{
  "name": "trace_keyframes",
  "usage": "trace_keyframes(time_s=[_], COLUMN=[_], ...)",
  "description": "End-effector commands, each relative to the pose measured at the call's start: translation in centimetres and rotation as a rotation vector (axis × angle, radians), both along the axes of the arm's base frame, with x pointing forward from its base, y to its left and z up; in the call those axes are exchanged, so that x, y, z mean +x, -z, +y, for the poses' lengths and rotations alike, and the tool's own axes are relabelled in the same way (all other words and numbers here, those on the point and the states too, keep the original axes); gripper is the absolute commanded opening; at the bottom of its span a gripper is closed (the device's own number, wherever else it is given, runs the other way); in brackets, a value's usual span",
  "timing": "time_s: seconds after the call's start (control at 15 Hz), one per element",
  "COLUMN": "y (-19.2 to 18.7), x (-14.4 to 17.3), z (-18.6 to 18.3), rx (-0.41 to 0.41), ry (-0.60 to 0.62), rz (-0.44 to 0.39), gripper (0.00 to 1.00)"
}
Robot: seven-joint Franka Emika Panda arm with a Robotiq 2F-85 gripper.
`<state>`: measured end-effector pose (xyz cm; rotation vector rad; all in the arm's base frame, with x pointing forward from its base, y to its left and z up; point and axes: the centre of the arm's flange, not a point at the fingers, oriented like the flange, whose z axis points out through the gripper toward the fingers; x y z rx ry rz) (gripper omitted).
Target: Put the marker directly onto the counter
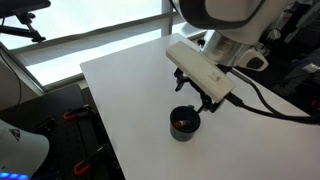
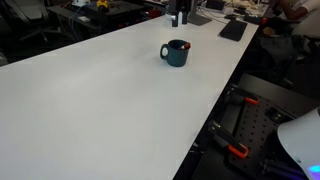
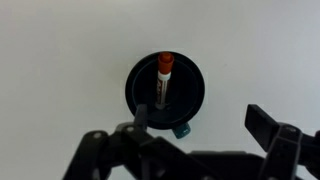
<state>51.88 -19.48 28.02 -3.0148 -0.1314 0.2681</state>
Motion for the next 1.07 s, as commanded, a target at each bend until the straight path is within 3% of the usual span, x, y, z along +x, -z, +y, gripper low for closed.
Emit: trace_keyframes(time_s=[0.0,1.0], y=[0.1,2.5], x=[0.0,0.0], z=[0.0,-1.8], rx=[0.000,-0.006], ry=[0.000,0.038], rz=[0.001,0.054], gripper=[1.00,1.00])
